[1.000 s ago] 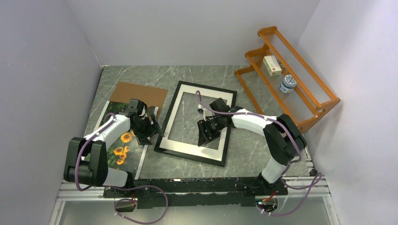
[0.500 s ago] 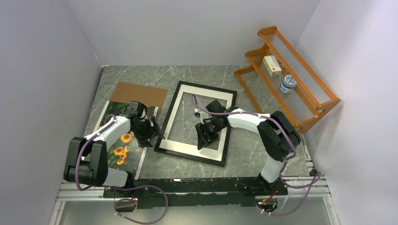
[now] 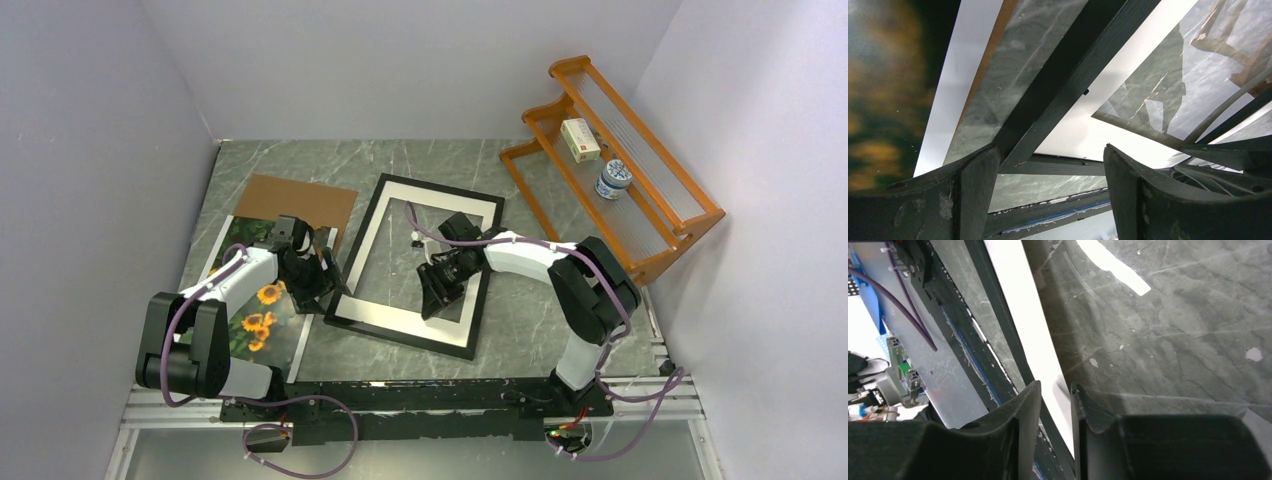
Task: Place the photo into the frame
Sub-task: Adjust the photo frame item on the photo frame.
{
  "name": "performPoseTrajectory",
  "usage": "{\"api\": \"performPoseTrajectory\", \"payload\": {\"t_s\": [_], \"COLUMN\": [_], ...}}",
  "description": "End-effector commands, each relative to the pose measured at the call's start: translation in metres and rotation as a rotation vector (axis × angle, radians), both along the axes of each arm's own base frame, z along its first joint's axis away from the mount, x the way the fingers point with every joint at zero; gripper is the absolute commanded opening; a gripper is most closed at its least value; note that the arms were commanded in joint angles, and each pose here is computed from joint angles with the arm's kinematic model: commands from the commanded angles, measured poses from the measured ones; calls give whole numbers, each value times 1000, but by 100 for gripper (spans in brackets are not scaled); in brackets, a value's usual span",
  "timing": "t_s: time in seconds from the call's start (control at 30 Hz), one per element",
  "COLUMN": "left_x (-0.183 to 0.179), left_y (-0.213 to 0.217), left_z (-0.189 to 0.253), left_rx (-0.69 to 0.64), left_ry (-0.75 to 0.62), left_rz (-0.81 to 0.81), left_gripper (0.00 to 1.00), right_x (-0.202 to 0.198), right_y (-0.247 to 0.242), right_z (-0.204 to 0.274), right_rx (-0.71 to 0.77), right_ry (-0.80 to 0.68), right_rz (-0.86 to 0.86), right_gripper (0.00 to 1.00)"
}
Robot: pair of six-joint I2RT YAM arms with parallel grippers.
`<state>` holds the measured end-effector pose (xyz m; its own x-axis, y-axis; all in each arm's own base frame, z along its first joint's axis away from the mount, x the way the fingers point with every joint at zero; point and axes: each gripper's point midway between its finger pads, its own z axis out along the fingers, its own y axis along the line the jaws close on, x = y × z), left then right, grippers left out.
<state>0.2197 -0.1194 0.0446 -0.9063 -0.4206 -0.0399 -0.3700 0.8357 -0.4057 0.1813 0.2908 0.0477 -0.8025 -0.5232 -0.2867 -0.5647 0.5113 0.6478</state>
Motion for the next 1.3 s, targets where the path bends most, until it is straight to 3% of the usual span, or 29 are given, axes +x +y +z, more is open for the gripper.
{"api": "performPoseTrajectory", "payload": {"t_s": [0.0,0.1,0.3,0.47,0.6,0.77,1.03,1.27], "left_x": [1,0,-2,-1,0,-1,-2,-2], "left_y": [-2,-1,0,-1,-1,0,1,1], "left_z": [5,4,-1,-4,-3,-4,-4,-5], "left_rx": [-13,-6,-2,-2,-1,2,6,4], "left_ry": [-26,-25,-15,-7,-9,-4,-6,-3], "left_rz": [-8,-6,-6,-7,-9,-9,-7,-6], "left_gripper": [80,81,81,81,81,81,81,81], "right_x": [-9,-12,-14,-14,-11,-10,-17,-26], "right_y": [12,14,16,17,17,18,23,26], "right_z": [15,14,12,8,7,7,11,6], "right_rx": [79,96,102,90,83,84,136,148], "right_ry": [31,50,61,47,32,30,60,90], "right_rz": [66,84,100,103,101,97,125,149], "right_gripper": [35,40,39,27,10,4,33,41]}}
